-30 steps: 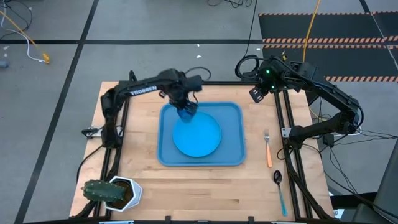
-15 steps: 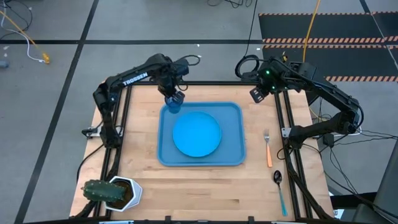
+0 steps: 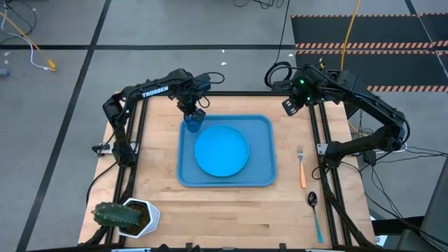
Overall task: Pick and place plate/cup/fork/spoon on tray
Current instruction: Put the blue glass on the blue serving tray to the top left of the blue plate, then put the orange fork on the blue serving tray to the right of the blue plate
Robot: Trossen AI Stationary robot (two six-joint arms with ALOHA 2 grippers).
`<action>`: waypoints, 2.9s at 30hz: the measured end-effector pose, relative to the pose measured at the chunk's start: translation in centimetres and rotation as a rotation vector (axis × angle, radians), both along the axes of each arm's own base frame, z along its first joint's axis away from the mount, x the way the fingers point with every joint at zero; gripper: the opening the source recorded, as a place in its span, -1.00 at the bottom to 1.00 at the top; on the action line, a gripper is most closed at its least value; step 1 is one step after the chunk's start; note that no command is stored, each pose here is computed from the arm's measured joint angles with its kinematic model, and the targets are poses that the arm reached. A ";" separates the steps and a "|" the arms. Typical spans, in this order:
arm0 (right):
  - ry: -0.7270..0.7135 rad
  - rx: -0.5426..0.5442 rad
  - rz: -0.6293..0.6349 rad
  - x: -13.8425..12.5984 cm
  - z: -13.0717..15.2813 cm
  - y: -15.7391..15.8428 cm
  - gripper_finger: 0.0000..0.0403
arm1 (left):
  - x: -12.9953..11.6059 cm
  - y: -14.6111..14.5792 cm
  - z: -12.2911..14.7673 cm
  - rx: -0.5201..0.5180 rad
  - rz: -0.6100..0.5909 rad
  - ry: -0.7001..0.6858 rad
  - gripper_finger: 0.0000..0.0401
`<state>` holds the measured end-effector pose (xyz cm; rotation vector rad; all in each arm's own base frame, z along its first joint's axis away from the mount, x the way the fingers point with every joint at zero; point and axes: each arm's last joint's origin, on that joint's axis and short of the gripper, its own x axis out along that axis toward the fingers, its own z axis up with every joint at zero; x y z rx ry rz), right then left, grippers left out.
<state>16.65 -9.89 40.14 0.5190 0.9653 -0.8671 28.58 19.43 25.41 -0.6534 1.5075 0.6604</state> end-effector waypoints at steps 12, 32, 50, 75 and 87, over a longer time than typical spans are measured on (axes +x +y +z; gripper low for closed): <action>-0.007 0.005 -0.016 0.0 0.0 0.0 -0.30 | -0.2 -0.2 -2.8 -0.011 0.023 -0.002 -0.93; -0.020 0.015 -0.039 0.0 0.0 0.0 -0.30 | -0.4 -0.1 -2.3 -0.019 0.054 -0.026 -0.27; 0.071 0.168 -0.107 -0.6 -1.7 0.7 -0.30 | -4.3 -6.2 8.4 0.150 0.176 -0.367 -0.25; 0.114 0.554 -0.583 -1.8 -18.6 7.1 -0.30 | -2.6 -17.1 18.9 0.476 -0.352 -1.259 -0.25; 0.207 0.512 -0.599 -2.9 -21.8 9.5 -0.30 | -2.6 -17.3 18.9 0.420 -0.417 -1.277 -0.25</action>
